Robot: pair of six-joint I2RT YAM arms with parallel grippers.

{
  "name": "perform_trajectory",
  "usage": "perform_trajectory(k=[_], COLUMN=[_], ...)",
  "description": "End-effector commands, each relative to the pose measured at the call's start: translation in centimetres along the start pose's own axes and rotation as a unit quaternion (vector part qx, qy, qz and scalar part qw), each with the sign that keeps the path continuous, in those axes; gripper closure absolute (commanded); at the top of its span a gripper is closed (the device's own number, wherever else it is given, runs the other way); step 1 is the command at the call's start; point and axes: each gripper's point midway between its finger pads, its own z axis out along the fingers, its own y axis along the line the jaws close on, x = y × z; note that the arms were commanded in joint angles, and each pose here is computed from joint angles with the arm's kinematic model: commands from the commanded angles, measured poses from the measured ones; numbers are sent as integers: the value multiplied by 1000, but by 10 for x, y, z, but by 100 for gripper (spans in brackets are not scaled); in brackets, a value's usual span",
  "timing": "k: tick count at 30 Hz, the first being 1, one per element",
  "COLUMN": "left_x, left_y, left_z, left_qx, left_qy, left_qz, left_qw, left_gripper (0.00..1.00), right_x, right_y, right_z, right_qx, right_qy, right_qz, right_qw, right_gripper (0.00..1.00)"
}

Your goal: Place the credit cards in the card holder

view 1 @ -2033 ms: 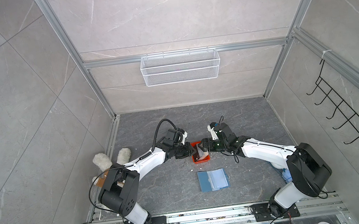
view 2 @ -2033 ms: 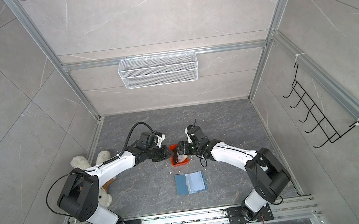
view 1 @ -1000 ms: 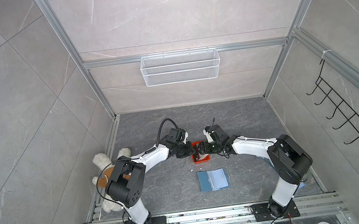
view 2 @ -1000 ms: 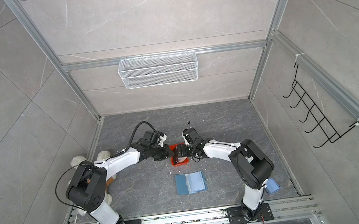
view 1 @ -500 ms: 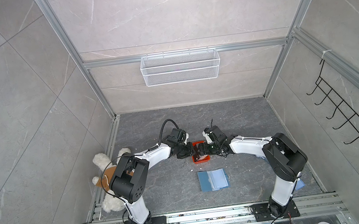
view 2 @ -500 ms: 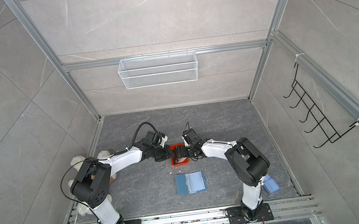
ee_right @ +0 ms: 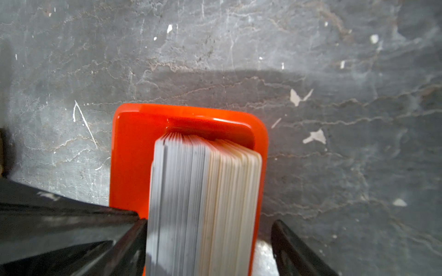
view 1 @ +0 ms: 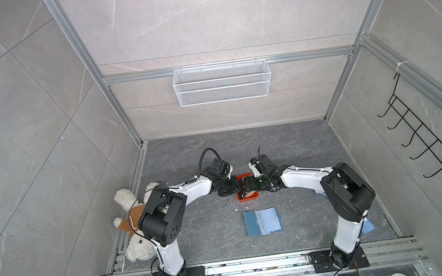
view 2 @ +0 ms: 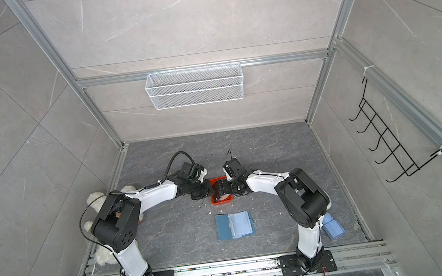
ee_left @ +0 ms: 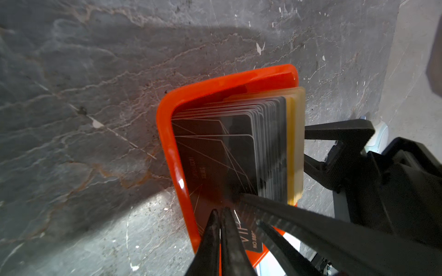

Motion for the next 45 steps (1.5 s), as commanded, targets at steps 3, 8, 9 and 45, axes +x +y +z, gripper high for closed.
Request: perform_trajectory(k=[3,8,9,45], left_x=[-7,-7,-7,-2], left_y=[-3,-3,-3,5], left_z=[-3,-3,-3,10], left_qx=[-2,-3,-3,-21], left_qy=[-6,-6,-6,17], left_qz=[12,12,11,1], left_qw=[1000,1000,1000,1000], left_gripper=[91,92,91,85], right_x=[1,1,2,-9], right_y=[-4,-5,-6,-10], right_z=[2,2,2,-31], right_qx=[18,21,23,55], right_qy=[3,3,4,-38], right_qz=[-14,-18,-17,-26], right_qw=[1000,1000,1000,997], right_gripper=[19,20,20,22])
